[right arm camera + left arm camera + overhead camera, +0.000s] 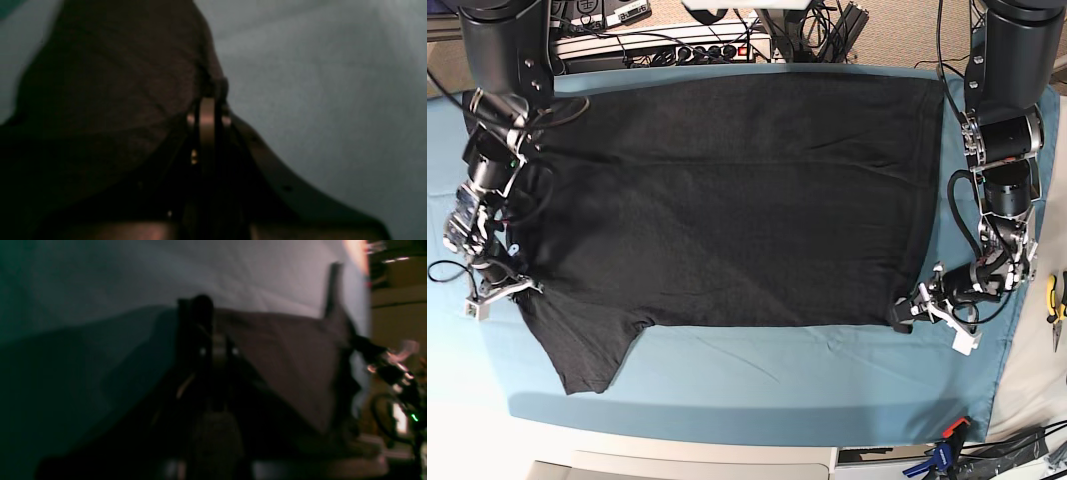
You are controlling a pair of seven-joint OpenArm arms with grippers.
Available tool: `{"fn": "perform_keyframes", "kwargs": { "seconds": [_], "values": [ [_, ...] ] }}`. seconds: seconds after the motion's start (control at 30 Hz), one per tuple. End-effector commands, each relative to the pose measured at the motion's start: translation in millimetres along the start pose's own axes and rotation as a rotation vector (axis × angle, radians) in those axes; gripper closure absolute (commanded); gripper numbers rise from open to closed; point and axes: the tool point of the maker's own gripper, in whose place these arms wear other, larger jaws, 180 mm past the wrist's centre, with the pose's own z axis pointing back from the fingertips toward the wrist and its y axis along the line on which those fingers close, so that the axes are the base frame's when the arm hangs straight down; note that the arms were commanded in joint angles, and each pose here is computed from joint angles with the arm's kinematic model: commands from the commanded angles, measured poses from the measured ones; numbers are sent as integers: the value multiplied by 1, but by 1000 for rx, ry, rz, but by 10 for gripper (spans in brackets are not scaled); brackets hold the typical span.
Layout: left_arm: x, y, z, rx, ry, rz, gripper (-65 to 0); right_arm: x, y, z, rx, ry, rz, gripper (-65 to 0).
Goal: Fold the T-shirt properly
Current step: 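Lift the hem with both grippers, then fold the hem over the shirt body toward the collar with both grippers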
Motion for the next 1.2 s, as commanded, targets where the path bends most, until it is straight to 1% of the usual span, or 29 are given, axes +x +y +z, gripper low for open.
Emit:
{"fn": "perform_keyframes", "kwargs": {
  "seconds": [0.0,0.07,0.17,0.3,0.33,0.43,0.6,0.77,0.87,1.07,1.17],
  "values": [
    [29,-11,8,-32,-65,-27,0,37,-6,11,9,-95,15,0],
    [30,-12,13,-49,-63,-26,0,45,-7,20,42,-119,26,0],
    [34,-8,22,-50,-68,-16,0,52,-12,30,57,-133,34,0],
    [42,0,41,-50,-84,-6,0,57,-25,40,48,-141,21,0],
    [42,1,46,-59,-89,-21,0,56,-27,41,47,-139,16,0],
    [43,9,61,-59,-95,-10,0,56,-31,44,51,-136,-2,0],
    [34,22,78,-54,-93,30,0,50,-31,47,73,-114,-47,0],
    [15,28,88,-86,-79,92,0,36,-31,50,89,-86,-72,0],
    [5,31,91,-101,-71,121,0,27,-33,57,78,-70,-35,0],
    [-3,30,98,-136,-65,155,0,14,-32,79,50,-41,104,0],
    [-4,32,104,-137,-57,156,0,7,-30,87,43,-28,154,0]
  ]
}}
